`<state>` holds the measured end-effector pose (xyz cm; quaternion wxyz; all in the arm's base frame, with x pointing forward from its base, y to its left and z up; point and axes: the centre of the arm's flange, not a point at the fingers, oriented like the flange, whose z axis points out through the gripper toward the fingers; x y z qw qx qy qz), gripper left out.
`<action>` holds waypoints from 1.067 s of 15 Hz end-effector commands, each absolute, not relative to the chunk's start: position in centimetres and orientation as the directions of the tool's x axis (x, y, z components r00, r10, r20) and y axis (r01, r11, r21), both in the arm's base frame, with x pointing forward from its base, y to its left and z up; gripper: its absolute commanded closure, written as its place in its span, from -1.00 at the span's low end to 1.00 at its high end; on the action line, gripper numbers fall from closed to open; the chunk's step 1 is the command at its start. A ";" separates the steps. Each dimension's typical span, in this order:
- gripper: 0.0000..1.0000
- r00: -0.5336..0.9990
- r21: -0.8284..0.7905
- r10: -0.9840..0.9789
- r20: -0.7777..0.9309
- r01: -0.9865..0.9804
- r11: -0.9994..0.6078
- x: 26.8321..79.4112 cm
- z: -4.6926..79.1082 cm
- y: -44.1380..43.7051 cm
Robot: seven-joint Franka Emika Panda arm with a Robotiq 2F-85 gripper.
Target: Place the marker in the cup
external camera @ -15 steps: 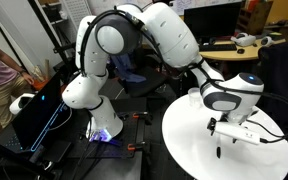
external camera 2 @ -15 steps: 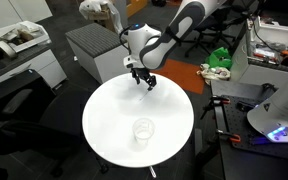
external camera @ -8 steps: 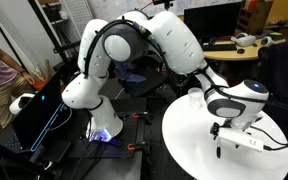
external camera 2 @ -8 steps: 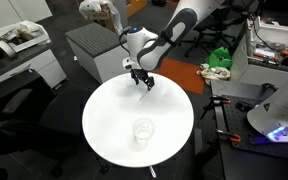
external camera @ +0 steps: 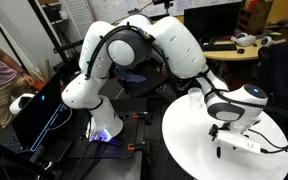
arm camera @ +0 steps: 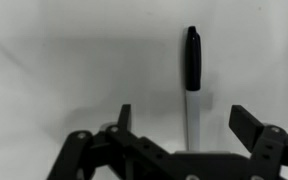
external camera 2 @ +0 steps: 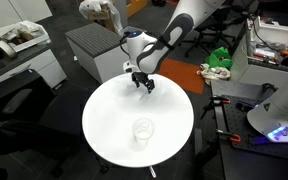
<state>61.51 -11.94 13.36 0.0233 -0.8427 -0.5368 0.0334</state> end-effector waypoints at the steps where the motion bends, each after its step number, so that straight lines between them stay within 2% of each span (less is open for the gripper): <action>1: -1.00 0.439 -0.085 0.898 -0.001 0.895 -0.438 61.4 13.5 -11.8; 5: -0.98 0.449 -0.089 0.894 0.007 0.890 -0.446 61.4 13.1 -11.8; 8: -0.83 0.453 -0.094 0.892 0.004 0.888 -0.450 61.6 12.7 -12.0; 9: -0.89 0.454 -0.096 0.891 0.003 0.887 -0.452 61.6 12.6 -12.0; 13: -0.87 0.458 -0.107 0.889 -0.001 0.884 -0.456 61.6 11.9 -12.2; 15: -0.73 0.460 -0.106 0.888 -0.001 0.883 -0.457 61.7 11.9 -12.2; 16: -0.31 0.461 -0.104 0.887 -0.001 0.883 -0.459 61.7 11.9 -12.2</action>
